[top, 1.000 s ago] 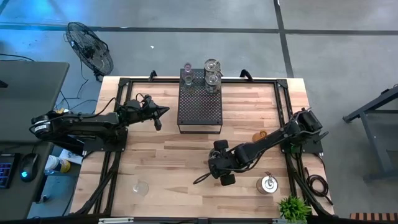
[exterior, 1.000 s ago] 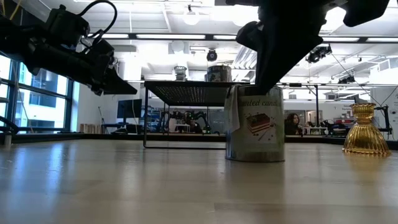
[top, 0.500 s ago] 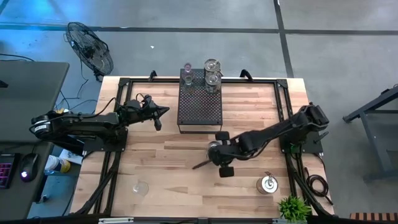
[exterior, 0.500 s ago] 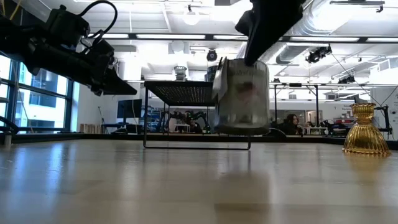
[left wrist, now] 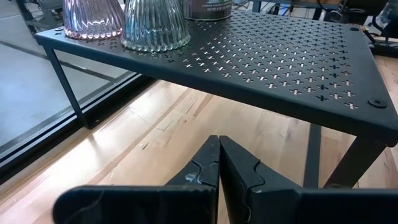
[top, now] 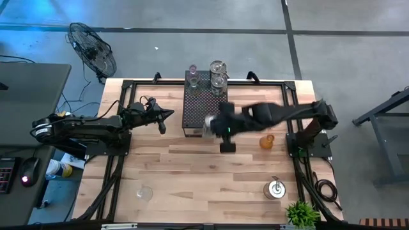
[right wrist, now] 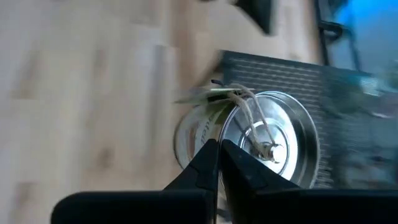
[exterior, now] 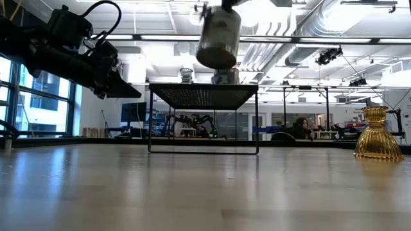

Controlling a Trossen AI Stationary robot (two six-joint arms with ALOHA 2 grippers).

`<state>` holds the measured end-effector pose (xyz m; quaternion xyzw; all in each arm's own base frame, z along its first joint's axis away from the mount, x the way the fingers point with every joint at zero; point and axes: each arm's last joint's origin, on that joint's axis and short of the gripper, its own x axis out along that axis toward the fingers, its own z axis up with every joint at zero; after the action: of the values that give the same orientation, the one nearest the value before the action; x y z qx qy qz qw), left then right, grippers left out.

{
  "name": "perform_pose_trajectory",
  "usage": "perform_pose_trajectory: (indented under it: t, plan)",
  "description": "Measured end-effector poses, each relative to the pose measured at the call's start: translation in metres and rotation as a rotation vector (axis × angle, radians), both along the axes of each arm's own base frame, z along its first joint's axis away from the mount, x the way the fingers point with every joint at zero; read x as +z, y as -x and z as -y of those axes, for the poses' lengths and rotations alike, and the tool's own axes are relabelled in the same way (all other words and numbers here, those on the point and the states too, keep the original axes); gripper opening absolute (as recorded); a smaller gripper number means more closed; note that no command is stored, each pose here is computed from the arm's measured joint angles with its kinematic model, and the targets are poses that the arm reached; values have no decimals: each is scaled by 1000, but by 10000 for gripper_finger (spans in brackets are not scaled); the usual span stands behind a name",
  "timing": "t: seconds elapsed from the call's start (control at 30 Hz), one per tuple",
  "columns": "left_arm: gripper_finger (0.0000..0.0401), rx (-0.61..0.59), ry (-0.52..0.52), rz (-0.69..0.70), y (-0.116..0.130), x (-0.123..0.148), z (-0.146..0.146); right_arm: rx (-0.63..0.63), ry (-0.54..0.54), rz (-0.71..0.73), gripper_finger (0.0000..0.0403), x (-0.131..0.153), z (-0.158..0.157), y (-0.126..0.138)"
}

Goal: Pick & Place candle stick holders
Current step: Put the green scented candle holder on the shelf

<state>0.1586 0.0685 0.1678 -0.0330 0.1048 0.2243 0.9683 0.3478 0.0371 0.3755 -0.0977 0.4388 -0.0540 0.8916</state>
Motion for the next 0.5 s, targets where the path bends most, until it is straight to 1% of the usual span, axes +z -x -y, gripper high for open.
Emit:
perform_pose_trajectory:
  t: [0.13, 0.27, 0.37, 0.5]
  plan:
    - [0, 0, -1, -1, 0, 0, 0, -38, 63, -36, 4, 6, 37, 2]
    - [0, 0, -1, -2, 0, 0, 0, -31, 51, -92, 2, -5, 68, 3]
    - [0, 0, -2, -3, 0, 0, 0, -24, 62, -144, 5, -18, 83, 4]
    - [0, -2, -6, -5, 0, 0, 0, -13, 80, -169, 6, -31, 94, 3]
